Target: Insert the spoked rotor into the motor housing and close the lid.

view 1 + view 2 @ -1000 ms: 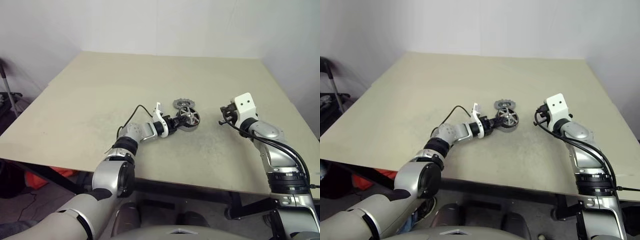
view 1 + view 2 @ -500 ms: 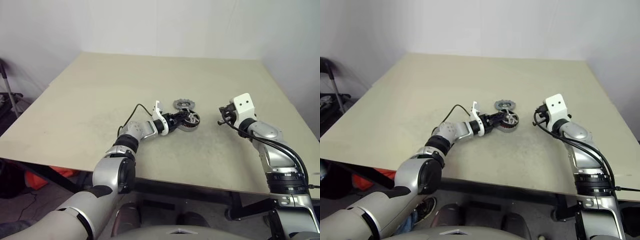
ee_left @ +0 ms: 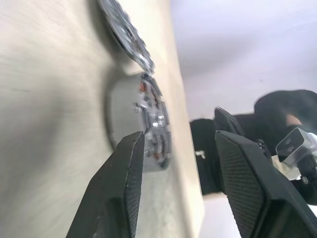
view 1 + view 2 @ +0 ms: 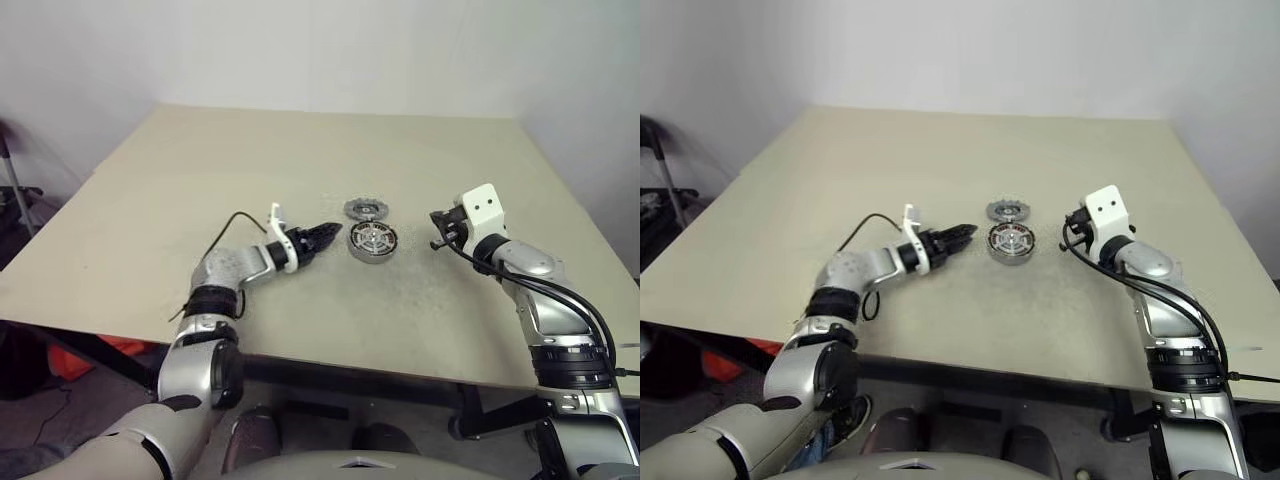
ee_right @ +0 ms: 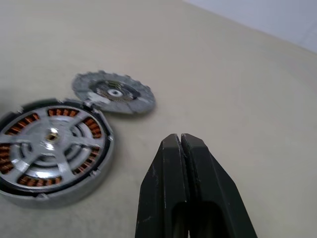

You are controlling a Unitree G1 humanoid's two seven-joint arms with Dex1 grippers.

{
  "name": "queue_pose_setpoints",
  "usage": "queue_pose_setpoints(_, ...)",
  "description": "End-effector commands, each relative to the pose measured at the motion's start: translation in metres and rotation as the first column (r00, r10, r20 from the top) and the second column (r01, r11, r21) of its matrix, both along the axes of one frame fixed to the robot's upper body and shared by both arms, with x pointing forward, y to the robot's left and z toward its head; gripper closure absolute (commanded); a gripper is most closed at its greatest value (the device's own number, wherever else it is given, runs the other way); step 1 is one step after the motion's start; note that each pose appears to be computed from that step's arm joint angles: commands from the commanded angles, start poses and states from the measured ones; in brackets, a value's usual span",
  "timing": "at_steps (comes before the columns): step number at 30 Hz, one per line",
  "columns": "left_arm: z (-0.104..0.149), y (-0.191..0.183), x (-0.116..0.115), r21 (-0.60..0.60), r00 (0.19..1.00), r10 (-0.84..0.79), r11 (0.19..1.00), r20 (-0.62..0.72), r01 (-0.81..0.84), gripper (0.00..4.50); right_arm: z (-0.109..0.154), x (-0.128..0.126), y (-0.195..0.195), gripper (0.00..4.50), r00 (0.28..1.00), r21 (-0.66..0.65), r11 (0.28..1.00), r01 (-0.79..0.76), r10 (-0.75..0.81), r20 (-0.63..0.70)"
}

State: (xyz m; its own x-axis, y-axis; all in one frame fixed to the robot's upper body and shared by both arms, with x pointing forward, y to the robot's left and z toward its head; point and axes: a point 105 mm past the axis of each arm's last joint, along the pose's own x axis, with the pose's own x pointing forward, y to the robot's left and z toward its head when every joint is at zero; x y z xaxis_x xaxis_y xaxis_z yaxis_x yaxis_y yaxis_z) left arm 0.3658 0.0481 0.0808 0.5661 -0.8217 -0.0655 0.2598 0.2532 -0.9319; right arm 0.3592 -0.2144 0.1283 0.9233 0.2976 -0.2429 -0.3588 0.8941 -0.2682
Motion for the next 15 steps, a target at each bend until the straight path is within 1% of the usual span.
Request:
queue_pose_setpoints(1,0.015,0.013,-0.004,0.008,0.998,0.025,1.000,0.066,-0.026,2.09,0.027,0.000,0.024,4.50,0.991,0.015,0.994,-0.105,0.103,0.081)
queue_pose_setpoints(5,0.012,0.029,-0.003,0.088,0.989,0.091,0.991,0.119,-0.101,2.09,0.024,0.004,0.047,4.50,0.983,0.034,0.984,-0.173,0.170,0.077)
queue_pose_setpoints(8,0.011,0.038,0.000,0.109,0.982,0.141,0.982,0.129,-0.156,2.09,0.013,0.011,0.060,4.50,0.981,0.056,0.981,-0.188,0.185,0.051)
queue_pose_setpoints(9,0.011,0.039,0.001,0.115,0.980,0.152,0.979,0.130,-0.167,2.09,0.007,0.012,0.065,4.50,0.981,0.066,0.979,-0.192,0.190,0.034)
queue_pose_setpoints(11,0.011,0.041,0.002,0.123,0.977,0.167,0.975,0.135,-0.184,2.09,-0.018,0.011,0.073,4.50,0.978,0.064,0.977,-0.203,0.205,-0.032)
queue_pose_setpoints(13,0.010,0.042,0.002,0.129,0.974,0.180,0.972,0.139,-0.198,2.09,-0.040,0.008,0.076,4.50,0.973,0.035,0.976,-0.213,0.215,-0.086)
queue_pose_setpoints(15,0.007,0.045,0.002,0.135,0.970,0.202,0.966,0.133,-0.220,2.09,-0.047,0.008,0.074,4.50,0.973,0.023,0.978,-0.207,0.209,-0.102)
